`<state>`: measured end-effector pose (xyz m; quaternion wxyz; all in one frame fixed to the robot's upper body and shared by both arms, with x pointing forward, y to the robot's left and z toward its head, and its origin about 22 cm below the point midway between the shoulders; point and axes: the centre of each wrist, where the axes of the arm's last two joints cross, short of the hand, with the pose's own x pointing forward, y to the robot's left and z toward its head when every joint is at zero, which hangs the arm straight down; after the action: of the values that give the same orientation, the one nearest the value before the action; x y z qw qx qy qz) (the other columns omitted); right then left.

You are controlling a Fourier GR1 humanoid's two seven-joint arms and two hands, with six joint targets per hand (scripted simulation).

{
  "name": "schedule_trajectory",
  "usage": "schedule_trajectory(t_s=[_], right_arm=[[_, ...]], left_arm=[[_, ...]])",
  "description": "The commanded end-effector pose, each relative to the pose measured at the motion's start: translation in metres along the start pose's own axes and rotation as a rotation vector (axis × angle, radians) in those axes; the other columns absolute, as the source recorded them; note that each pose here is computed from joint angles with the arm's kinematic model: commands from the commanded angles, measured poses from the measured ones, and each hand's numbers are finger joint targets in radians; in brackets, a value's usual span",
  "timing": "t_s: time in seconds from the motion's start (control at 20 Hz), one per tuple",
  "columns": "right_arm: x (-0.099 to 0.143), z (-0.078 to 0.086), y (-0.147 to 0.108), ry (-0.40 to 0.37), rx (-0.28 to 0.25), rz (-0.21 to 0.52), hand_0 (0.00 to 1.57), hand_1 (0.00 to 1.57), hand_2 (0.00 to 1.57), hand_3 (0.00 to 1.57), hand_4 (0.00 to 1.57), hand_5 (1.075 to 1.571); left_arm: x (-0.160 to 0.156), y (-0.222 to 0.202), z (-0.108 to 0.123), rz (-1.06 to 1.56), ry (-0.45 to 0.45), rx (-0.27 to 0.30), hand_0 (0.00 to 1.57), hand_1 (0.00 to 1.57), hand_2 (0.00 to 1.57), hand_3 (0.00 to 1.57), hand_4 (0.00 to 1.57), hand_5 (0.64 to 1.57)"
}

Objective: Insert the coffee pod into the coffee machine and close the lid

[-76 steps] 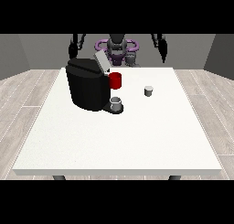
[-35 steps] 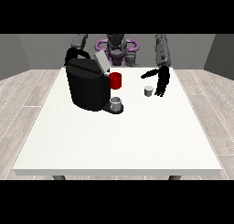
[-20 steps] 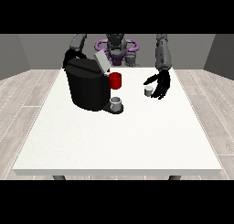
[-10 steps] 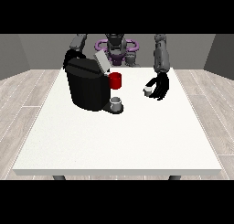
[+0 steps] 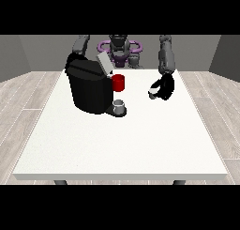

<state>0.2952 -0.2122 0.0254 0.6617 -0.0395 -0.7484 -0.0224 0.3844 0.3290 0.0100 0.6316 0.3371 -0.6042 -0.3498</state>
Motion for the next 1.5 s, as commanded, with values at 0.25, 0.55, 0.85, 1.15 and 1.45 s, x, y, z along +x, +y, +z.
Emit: schedule_trajectory(t_s=[0.25, 0.55, 0.85, 1.15, 1.45], right_arm=[[-0.015, -0.002, 0.005, 0.049, -0.032, -0.020, 0.00, 0.00, 0.00, 0.00, 0.43, 1.571], [-0.023, -0.007, 0.001, 0.129, -0.021, -0.008, 0.00, 0.00, 0.00, 0.00, 0.50, 1.571], [-0.033, -0.020, -0.021, 0.094, -0.048, 0.005, 0.00, 0.00, 0.00, 0.00, 0.44, 1.571], [-0.025, -0.013, -0.002, 0.035, 0.023, -0.034, 0.00, 0.00, 0.00, 0.00, 0.49, 1.571], [-0.017, -0.010, -0.001, 0.006, 0.071, -0.030, 0.00, 0.00, 0.00, 0.00, 0.50, 1.571]], left_arm=[[0.055, 0.033, -0.031, 0.041, -0.178, -0.029, 1.39, 1.39, 1.41, 1.35, 0.58, 1.571], [0.087, 0.068, -0.045, 0.018, -0.244, -0.063, 1.26, 1.26, 1.33, 1.29, 0.54, 1.571], [0.136, 0.085, -0.055, 0.007, -0.323, -0.059, 1.25, 1.25, 1.33, 1.28, 0.54, 1.571], [0.130, 0.091, -0.055, 0.013, -0.292, -0.002, 1.26, 1.26, 1.33, 1.28, 0.54, 1.571], [0.140, 0.145, -0.060, 0.073, -0.254, 0.077, 1.21, 1.21, 1.25, 1.20, 0.51, 1.571]])
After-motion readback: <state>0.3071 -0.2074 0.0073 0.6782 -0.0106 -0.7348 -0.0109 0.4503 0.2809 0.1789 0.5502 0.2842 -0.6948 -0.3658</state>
